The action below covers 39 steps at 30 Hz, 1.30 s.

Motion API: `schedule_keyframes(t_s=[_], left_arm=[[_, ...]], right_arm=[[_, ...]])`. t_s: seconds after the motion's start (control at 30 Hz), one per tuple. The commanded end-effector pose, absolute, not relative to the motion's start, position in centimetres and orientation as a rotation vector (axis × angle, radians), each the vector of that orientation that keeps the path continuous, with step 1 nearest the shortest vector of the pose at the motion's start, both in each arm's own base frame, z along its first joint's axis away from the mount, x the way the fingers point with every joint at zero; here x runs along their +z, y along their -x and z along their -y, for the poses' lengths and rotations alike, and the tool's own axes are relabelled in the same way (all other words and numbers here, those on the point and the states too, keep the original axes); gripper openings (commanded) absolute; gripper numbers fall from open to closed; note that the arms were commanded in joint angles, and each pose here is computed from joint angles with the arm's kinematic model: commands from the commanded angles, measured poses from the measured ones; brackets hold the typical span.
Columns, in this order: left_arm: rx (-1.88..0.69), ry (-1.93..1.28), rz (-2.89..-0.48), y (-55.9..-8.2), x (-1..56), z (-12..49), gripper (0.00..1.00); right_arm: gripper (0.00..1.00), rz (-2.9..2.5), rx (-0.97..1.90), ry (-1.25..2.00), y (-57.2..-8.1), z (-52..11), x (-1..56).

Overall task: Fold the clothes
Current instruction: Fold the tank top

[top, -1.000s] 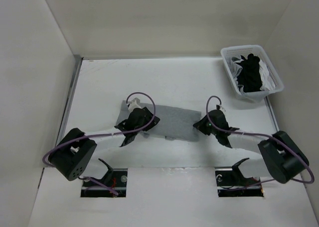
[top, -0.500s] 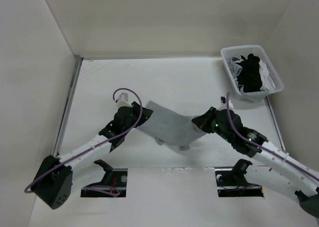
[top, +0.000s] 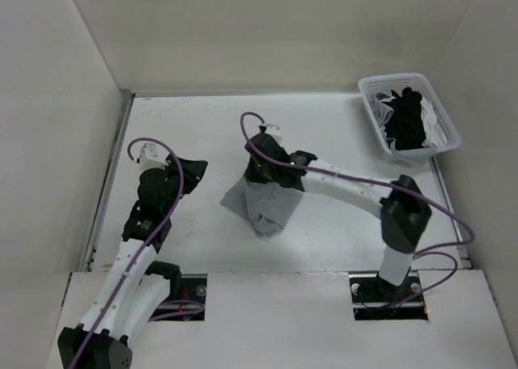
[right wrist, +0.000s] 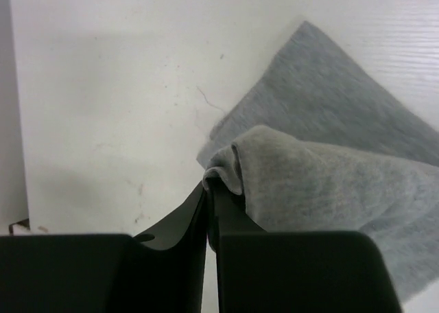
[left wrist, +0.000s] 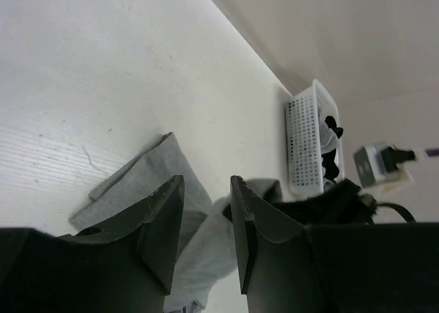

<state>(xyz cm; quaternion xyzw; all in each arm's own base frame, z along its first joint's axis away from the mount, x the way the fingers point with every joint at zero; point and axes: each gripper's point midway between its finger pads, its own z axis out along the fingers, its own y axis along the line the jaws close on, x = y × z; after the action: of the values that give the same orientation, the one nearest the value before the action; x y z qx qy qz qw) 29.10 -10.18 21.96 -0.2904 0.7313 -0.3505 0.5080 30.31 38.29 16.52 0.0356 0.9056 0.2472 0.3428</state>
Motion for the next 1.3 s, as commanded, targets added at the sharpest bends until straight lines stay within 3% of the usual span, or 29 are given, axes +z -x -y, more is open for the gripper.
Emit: schedule_keyframes(t_s=[0.0,0.2,0.37,0.4,0.5,0.53,0.73,1.07,1.27], left_arm=[[-0.881,0.656,-1.786,-28.6,22.8,10.1,0.32],[-0.895,0.659,-1.782,-28.1,22.6,10.0,0.32],[-0.969,0.601,-1.882,-27.1,20.2,14.1,0.32],[-0.977,0.583,-1.898,-26.9,19.7,15.3,0.32],[-0.993,0.485,-1.959,-26.9,18.4,19.7,0.31],[-0.99,0.45,-1.986,-27.0,18.0,21.2,0.3],[-0.811,0.387,-2.155,-28.9,12.2,24.4,0.11],[-0.502,0.522,-2.213,-29.2,6.4,18.3,0.1],[-0.361,0.663,-2.253,-27.6,2.6,13.3,0.12]], right_arm=[[0.11,-2.347,0.692,-0.032,-32.1,-42.1,16.9],[0.46,-2.35,0.838,-0.026,-33.2,-46.3,17.0],[0.55,-2.193,0.969,-0.073,-32.7,-42.4,22.7],[0.5,-2.165,0.959,-0.096,-32.7,-40.6,23.2],[0.09,-2.162,0.888,-0.156,-32.0,-35.9,21.3],[0.02,-2.188,0.859,-0.166,-31.5,-34.8,19.9],[0.0,-2.307,0.792,-0.134,-30.4,-33.9,13.7],[0.0,-2.305,0.807,0.022,-35.2,-40.2,11.8],[0.01,-2.348,0.791,-0.028,-37.8,-40.0,9.2]])
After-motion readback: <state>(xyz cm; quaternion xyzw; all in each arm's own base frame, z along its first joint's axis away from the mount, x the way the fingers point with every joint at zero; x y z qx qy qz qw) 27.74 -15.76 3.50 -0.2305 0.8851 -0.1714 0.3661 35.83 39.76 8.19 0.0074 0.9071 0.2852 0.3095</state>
